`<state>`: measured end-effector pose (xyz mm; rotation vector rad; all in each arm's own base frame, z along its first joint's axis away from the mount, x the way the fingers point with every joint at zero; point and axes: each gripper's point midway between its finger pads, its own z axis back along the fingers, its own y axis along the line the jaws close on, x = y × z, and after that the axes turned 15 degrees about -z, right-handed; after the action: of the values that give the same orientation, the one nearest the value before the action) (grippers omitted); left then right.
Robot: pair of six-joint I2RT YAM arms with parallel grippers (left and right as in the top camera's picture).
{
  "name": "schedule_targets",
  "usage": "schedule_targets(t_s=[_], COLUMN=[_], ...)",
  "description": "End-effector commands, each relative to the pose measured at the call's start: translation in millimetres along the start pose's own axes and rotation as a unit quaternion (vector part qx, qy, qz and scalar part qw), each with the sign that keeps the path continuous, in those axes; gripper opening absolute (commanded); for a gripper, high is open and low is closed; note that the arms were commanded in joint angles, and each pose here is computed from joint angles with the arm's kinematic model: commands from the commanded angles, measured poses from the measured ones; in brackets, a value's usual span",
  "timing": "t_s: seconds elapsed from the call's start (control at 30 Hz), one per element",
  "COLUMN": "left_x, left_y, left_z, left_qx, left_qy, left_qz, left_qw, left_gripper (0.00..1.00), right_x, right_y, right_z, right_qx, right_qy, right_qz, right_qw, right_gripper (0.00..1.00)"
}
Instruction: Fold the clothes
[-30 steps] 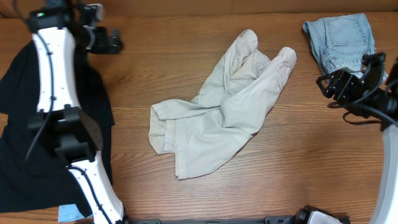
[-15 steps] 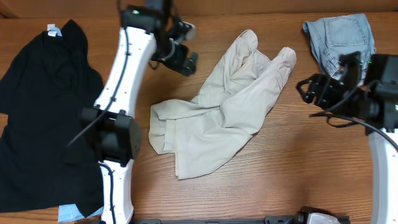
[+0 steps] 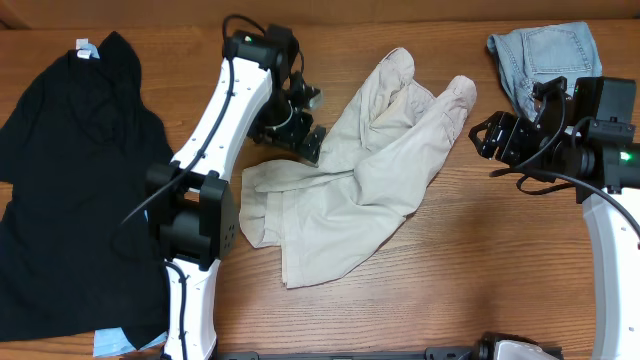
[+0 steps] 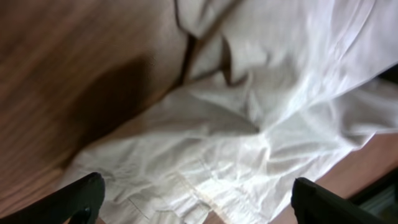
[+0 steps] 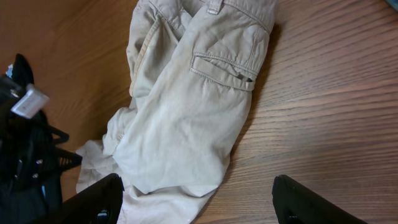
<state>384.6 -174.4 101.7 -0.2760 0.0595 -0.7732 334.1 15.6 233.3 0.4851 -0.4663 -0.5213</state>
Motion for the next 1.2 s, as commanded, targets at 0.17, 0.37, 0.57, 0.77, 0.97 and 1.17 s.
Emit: schedule_targets(t_s=[0.17, 0.37, 0.57, 0.77, 0.97, 1.17], left_x=[-0.7, -1.7, -3.9, 13.6, 32.6, 29.8], left_y=[-11.3, -8.9, -5.0, 49.9, 124.0, 179.5], left_z=[-29.5, -51.9, -66.8, -18.1, 61.8, 92.8], left_qx=[0.006, 0.004, 0.010, 0.142, 0.258, 0.291], left_qy=[0.022, 0.021, 0.023, -0.007, -0.102, -0.173], left_qz=[-0.080, -0.077, -0.076, 0.007, 0.067, 0.126], left_qw=[0.997, 0.997, 0.997, 0.990, 0.958, 0.932], left_gripper=[0.84, 0.67, 0.22, 0.04, 0.04, 0.29], right_x=[8.4, 9.8, 14.3, 15.2, 15.3, 15.9], right_y=[3.8, 4.6, 7.1, 7.7, 7.6, 5.8], right_z=[4.1, 4.1, 4.4, 4.4, 4.5, 3.9], right_qx=[0.000, 0.001, 0.006, 0.007, 0.007, 0.002], right_qy=[-0.017, -0.020, -0.029, -0.031, -0.031, -0.032], right_qz=[0.016, 0.017, 0.021, 0.022, 0.022, 0.022], right_qw=[1.000, 1.000, 0.999, 0.999, 0.999, 0.999], right_gripper=[0.81, 0.80, 0.81, 0.80, 0.80, 0.80])
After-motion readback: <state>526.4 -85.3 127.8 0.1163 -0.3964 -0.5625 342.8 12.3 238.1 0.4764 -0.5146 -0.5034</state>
